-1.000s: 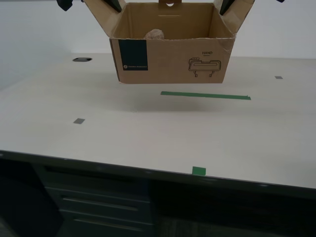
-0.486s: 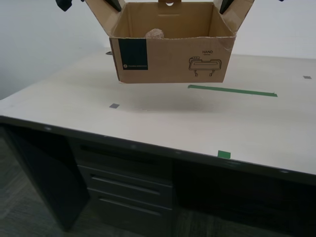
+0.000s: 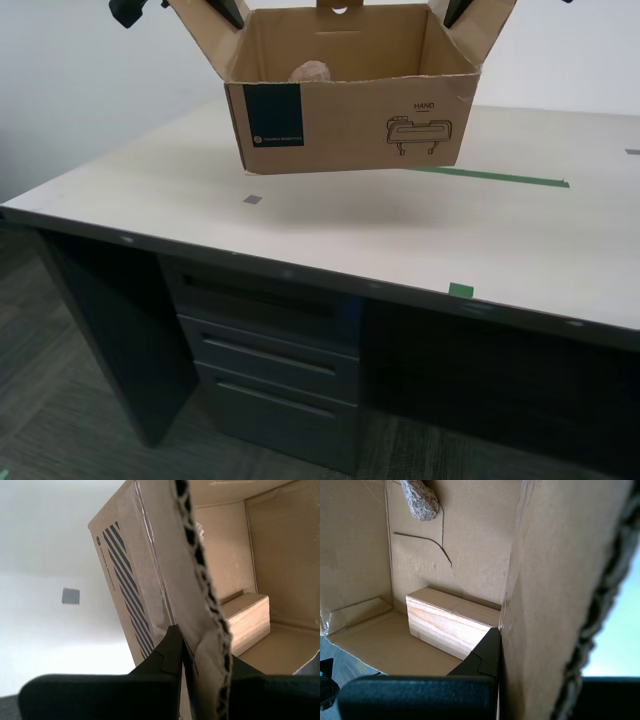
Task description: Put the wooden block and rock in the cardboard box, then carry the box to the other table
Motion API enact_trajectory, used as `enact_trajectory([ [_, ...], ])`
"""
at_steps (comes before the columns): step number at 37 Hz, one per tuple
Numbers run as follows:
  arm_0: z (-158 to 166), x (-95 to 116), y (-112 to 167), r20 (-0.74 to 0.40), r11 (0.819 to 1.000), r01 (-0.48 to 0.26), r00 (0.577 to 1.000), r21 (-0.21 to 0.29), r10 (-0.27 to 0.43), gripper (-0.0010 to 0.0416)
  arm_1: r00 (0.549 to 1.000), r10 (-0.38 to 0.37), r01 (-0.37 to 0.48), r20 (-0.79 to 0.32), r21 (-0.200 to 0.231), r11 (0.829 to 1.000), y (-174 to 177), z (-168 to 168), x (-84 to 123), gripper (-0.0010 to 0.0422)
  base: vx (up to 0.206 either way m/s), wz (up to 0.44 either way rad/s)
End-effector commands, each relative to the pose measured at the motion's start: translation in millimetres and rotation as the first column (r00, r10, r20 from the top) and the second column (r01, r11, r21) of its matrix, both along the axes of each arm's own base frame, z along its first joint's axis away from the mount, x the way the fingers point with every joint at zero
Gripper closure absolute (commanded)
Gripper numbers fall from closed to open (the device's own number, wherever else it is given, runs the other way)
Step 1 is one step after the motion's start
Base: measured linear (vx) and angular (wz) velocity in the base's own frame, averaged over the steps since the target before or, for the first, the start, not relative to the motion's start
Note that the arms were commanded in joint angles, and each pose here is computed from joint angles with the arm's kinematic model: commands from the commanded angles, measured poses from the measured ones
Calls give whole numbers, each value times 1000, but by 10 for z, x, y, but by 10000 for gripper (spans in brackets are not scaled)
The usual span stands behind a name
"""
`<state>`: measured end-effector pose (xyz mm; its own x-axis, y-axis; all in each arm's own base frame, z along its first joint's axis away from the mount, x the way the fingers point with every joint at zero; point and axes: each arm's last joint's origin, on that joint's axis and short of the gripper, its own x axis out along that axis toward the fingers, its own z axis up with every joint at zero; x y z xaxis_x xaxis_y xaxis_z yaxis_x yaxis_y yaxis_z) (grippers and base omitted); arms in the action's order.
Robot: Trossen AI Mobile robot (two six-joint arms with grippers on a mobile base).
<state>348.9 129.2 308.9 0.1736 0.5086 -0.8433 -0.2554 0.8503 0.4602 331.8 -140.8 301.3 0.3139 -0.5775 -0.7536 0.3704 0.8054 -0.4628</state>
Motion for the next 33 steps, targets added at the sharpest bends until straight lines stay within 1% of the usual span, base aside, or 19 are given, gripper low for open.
enact_trajectory([
  [1, 9, 1, 8, 5, 1000, -7, 1000, 14, 7, 406, 1000, -12, 12, -9, -17, 1000, -12, 8, -12, 413, -73, -16],
  [6, 12, 9, 11, 13, 1000, -7, 1000, 16, 7, 406, 1000, -3, 3, -6, -5, 1000, -8, 6, -10, 413, -75, 0],
  [15, 11, 7, 13, 12, 1000, -7, 1000, 16, 7, 406, 1000, 1, -1, -9, 0, 1000, -4, 1, -12, 413, -77, 57],
  [22, 11, 6, 14, 11, 1000, -7, 1000, 16, 7, 406, 1000, 11, -10, -23, 27, 1000, 7, -32, -25, 413, -80, 105],
  [33, 9, -1, 15, 4, 1000, -7, 1000, 14, 7, 406, 999, 15, -14, -39, 30, 999, 8, -47, -29, 413, -87, 144],
])
